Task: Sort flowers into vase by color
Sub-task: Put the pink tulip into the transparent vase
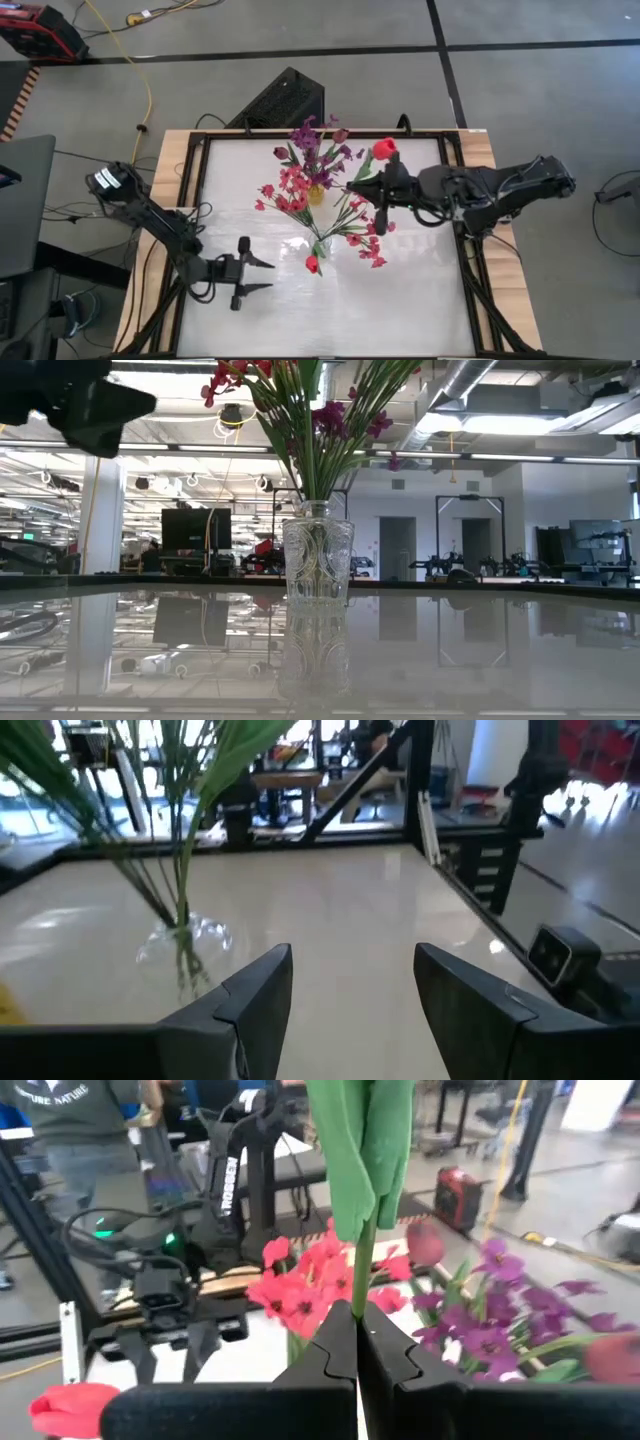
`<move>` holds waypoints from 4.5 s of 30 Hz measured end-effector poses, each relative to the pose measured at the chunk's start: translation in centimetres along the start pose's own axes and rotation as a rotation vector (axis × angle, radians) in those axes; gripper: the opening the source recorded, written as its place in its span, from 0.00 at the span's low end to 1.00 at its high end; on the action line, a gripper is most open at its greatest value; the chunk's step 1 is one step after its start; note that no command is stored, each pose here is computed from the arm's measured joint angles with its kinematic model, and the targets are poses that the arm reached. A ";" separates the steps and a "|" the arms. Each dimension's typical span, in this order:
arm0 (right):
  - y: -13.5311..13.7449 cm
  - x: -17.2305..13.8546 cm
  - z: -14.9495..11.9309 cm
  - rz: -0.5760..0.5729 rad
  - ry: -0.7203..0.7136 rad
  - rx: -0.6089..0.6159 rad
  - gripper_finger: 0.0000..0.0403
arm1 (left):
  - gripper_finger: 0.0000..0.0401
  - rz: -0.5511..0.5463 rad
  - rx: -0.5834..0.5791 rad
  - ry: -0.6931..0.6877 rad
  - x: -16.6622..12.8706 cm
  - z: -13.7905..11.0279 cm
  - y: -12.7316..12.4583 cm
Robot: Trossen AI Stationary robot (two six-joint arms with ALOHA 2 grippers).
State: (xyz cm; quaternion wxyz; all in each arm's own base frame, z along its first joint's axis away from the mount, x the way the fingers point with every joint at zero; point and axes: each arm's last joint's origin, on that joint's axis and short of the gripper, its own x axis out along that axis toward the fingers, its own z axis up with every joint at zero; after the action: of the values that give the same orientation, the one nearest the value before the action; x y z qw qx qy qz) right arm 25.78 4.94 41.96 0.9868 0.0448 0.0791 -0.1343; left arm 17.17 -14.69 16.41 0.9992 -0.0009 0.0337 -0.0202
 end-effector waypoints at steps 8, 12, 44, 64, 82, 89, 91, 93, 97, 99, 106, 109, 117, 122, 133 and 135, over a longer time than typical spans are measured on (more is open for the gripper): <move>-0.9 2.2 -1.2 0.029 0.099 0.053 0.05 | 0.50 0.023 0.102 0.027 1.6 -1.0 -0.3; -0.7 2.6 -1.7 0.041 0.133 0.047 0.05 | 0.50 0.024 0.110 0.049 2.0 -1.8 -0.5; -1.6 2.9 -5.3 0.038 0.289 0.021 0.05 | 0.50 -0.032 -0.011 -0.019 2.1 -1.3 -0.8; -3.0 4.4 -5.9 -0.020 0.192 0.056 0.05 | 0.50 -0.031 -0.015 -0.020 2.1 -1.3 -0.8; -4.0 4.0 -1.3 0.131 0.071 0.060 0.05 | 0.50 -0.030 -0.013 -0.020 2.3 -1.3 -0.6; -5.8 4.5 -1.3 0.216 0.094 -0.032 0.05 | 0.50 -0.031 -0.022 -0.020 2.3 -1.3 -0.6; -6.7 4.6 -1.2 0.305 0.092 -0.044 0.05 | 0.50 -0.040 -0.029 -0.019 2.3 -1.3 -0.7; -7.5 4.8 -1.3 0.354 0.079 -0.052 0.05 | 0.50 -0.044 -0.038 -0.019 2.3 -1.3 -0.7; -9.1 5.4 -2.7 0.400 0.055 -0.082 0.05 | 0.50 -0.045 -0.050 -0.019 2.3 -1.3 -0.7; -9.9 5.4 -3.4 0.460 0.027 -0.093 0.05 | 0.50 -0.045 -0.058 -0.018 2.3 -1.3 -0.7; -13.6 6.1 -6.8 0.521 -0.052 -0.071 0.05 | 0.50 -0.031 -0.062 -0.024 2.4 -1.2 -0.5; -14.4 6.1 -7.7 0.525 -0.085 -0.054 0.05 | 0.50 -0.018 -0.069 -0.026 2.6 -1.2 -0.3; -12.5 6.2 -9.7 0.633 -0.041 -0.020 0.05 | 0.50 -0.002 -0.092 -0.037 3.2 -1.0 0.6; -10.9 6.3 -11.2 0.599 -0.036 -0.060 0.05 | 0.50 0.002 -0.099 -0.046 3.7 -0.9 1.2; -9.9 7.6 -12.4 0.557 -0.060 -0.047 0.05 | 0.50 0.031 -0.099 -0.054 4.5 -0.7 2.6; -9.9 8.6 -13.2 0.563 -0.049 -0.020 0.05 | 0.50 0.020 -0.105 -0.057 4.6 -0.7 2.8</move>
State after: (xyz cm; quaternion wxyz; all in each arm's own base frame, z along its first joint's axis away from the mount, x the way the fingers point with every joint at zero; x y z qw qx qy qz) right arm 29.39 -5.33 26.91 0.9872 0.0518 0.0409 0.1450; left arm 21.82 -12.09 15.39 0.9985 -0.0536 0.0064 -0.0082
